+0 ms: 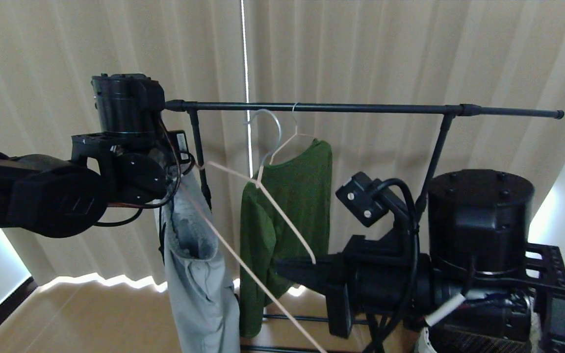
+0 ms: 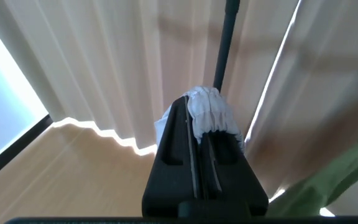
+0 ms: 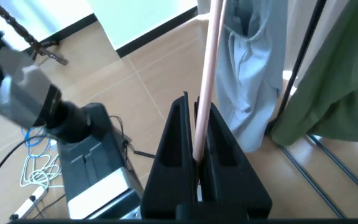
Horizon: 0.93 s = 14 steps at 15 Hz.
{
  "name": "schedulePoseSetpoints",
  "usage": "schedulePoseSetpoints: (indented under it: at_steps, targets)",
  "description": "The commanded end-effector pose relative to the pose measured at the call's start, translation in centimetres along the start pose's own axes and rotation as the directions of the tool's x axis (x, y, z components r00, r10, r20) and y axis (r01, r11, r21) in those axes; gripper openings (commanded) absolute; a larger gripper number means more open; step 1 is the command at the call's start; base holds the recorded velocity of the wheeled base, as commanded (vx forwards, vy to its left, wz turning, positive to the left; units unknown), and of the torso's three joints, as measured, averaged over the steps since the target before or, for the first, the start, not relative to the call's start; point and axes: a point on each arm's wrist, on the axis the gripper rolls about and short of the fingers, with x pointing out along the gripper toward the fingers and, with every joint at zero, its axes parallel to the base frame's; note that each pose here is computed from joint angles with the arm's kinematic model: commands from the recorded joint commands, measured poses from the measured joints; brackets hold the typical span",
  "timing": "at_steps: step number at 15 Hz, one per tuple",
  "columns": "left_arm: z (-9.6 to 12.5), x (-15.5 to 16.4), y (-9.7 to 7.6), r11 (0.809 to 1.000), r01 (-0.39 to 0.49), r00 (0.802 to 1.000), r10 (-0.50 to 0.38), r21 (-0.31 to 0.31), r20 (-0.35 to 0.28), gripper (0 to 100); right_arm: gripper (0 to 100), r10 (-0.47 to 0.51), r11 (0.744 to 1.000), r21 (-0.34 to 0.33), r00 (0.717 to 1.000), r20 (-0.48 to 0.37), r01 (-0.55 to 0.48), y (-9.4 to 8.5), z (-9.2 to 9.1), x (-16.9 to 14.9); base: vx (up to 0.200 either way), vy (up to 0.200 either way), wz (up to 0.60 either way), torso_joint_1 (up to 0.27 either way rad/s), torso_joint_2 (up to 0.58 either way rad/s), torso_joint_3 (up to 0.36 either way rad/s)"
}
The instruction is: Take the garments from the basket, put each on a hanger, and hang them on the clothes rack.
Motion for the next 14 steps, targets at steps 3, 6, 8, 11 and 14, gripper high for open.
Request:
schedulePoseSetpoints:
  at_steps: [3, 6, 8, 11, 14]
  targets:
    - [0.9, -2.0, -0.4, 0.998, 0.054, 0.998, -0.053, -0.015, 0.025, 0, 0, -0.079, 0.996, 0.032, 0.997, 0.017, 0.079, -3.4, 1.3, 3.5, 0.0, 0.0, 0.0, 0.0, 0.0, 0.0]
    - [0.9, -2.7, -0.9, 0.997, 0.076, 0.997, -0.076, -0.005, 0.028, 0, 0, -0.087, 0.996, 0.035, 0.996, 0.02, 0.087, -3.9, 1.5, 4.1, 0.0, 0.0, 0.0, 0.0, 0.0, 0.0]
    - [0.8, -3.5, -1.6, 0.994, 0.11, 0.994, -0.11, 0.004, 0.028, 0, 0, -0.098, 0.995, 0.039, 0.995, 0.026, 0.097, -4.4, 1.7, 4.7, 0.0, 0.0, 0.0, 0.0, 0.0, 0.0]
    - [1.1, -5.2, -1.6, 0.988, 0.157, 0.987, -0.157, 0.005, 0.038, 0, 0, -0.124, 0.991, 0.048, 0.992, 0.038, 0.122, -5.7, 2.5, 5.4, 0.0, 0.0, 0.0, 0.0, 0.0, 0.0]
    - [1.2, -8.2, -1.8, 0.941, 0.337, 0.94, -0.338, 0.022, 0.039, 0, 0, -0.146, 0.988, 0.058, 0.989, 0.017, 0.145, -6.3, 3.1, 5.7, 0.0, 0.0, 0.0, 0.0, 0.0, 0.0]
